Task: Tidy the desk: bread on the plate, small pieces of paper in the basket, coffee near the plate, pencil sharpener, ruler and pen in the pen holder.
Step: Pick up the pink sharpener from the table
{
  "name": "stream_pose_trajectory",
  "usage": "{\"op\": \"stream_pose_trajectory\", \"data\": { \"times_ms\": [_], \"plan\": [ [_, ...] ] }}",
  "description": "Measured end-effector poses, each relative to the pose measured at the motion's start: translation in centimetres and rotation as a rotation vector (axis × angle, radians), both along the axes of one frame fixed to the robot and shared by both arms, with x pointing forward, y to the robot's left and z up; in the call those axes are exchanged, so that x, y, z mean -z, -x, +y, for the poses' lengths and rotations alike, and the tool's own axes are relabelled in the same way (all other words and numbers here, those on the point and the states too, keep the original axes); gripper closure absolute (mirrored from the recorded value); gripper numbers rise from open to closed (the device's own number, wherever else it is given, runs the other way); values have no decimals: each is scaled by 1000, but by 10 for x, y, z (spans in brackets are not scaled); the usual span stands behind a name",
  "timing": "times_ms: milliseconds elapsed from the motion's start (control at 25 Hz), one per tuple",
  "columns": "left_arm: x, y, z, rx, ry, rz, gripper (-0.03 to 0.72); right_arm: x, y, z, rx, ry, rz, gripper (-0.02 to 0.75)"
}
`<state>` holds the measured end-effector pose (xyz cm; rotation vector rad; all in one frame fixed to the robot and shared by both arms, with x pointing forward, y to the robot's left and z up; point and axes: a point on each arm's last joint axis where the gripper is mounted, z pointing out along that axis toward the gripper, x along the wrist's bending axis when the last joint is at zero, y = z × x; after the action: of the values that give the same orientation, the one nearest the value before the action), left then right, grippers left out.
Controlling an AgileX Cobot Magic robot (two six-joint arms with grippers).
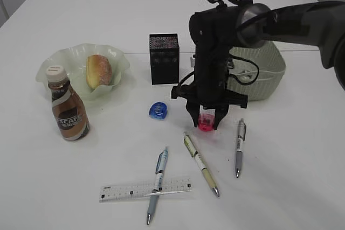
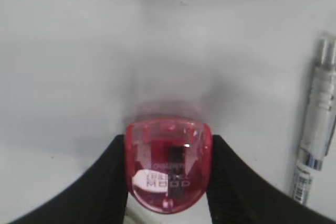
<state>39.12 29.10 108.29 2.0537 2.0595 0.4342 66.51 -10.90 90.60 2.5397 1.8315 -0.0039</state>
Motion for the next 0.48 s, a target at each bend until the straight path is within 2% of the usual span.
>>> {"op": "stream_pose_trajectory", "data": {
  "times_ms": [320, 480],
  "plan": [
    [0, 0, 0, 1, 5, -5, 255, -29, -14, 8, -261, -42, -84, 437],
    [0, 0, -2, 0, 21, -4, 255, -33, -12, 15, -373, -113, -77, 437]
  ]
}}
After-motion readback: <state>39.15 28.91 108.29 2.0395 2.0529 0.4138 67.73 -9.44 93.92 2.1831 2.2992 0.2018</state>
